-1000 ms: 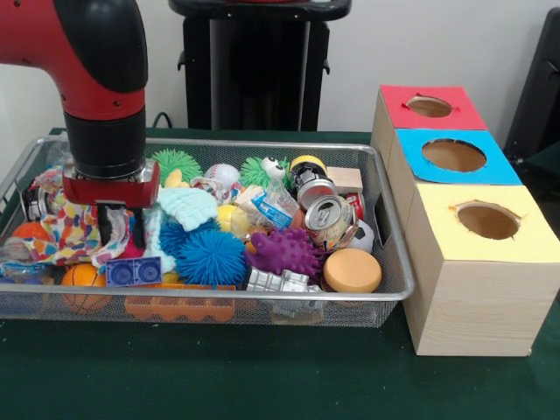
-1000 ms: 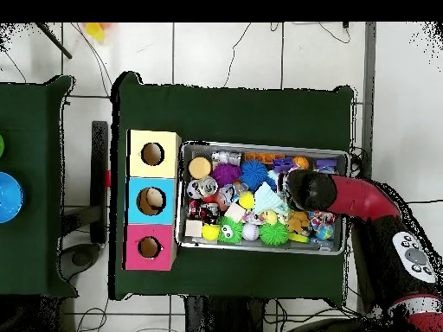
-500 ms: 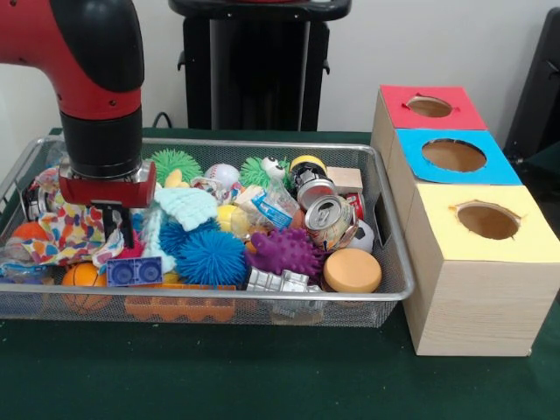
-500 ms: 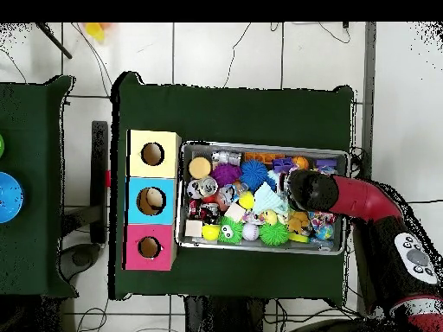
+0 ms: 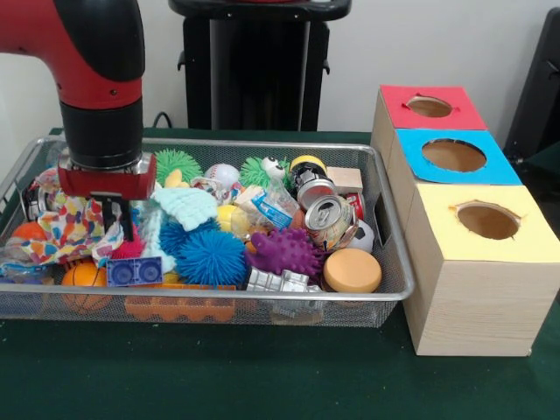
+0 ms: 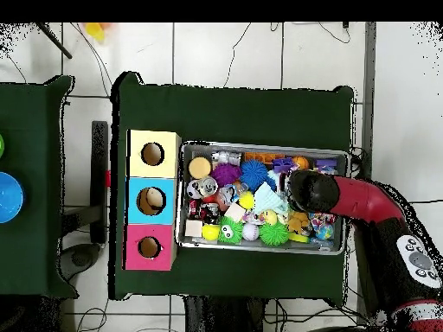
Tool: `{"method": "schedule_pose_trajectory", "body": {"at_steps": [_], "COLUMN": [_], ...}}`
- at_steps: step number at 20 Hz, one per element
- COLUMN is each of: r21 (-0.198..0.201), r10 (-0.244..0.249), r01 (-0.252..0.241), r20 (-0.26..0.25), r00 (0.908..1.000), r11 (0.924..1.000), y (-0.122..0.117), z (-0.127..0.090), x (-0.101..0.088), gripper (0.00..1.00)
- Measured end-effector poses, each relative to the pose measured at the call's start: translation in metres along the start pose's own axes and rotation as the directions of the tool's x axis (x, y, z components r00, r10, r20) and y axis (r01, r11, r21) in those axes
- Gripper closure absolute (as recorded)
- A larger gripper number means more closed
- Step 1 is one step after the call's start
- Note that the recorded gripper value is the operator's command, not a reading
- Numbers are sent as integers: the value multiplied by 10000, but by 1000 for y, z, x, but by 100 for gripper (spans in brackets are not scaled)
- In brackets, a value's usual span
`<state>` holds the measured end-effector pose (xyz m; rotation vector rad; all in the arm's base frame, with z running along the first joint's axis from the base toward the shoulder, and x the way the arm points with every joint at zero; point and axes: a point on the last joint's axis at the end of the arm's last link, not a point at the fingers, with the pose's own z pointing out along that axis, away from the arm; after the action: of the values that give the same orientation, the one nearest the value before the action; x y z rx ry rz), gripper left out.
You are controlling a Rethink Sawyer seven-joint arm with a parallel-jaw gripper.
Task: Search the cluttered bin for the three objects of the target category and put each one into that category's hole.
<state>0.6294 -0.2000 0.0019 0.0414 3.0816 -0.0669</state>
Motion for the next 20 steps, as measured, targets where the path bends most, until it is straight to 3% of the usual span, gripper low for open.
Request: {"method": "schedule_pose_trajectory", "body": {"at_steps": [3, 11, 19, 20], "r21": [30, 16, -61, -123], "r10": [-60, -287, -468, -488], "r01": [60, 287, 470, 491], "r20": [10, -42, 227, 243], "r00": [10000, 9996, 9986, 9985], "r11": [10000, 9996, 9989, 9987], "y": [13, 53, 85, 93], "z": [-33, -99, -131, -136], "x": [-7, -27, -34, -33], "gripper": [100, 100, 100, 0]}}
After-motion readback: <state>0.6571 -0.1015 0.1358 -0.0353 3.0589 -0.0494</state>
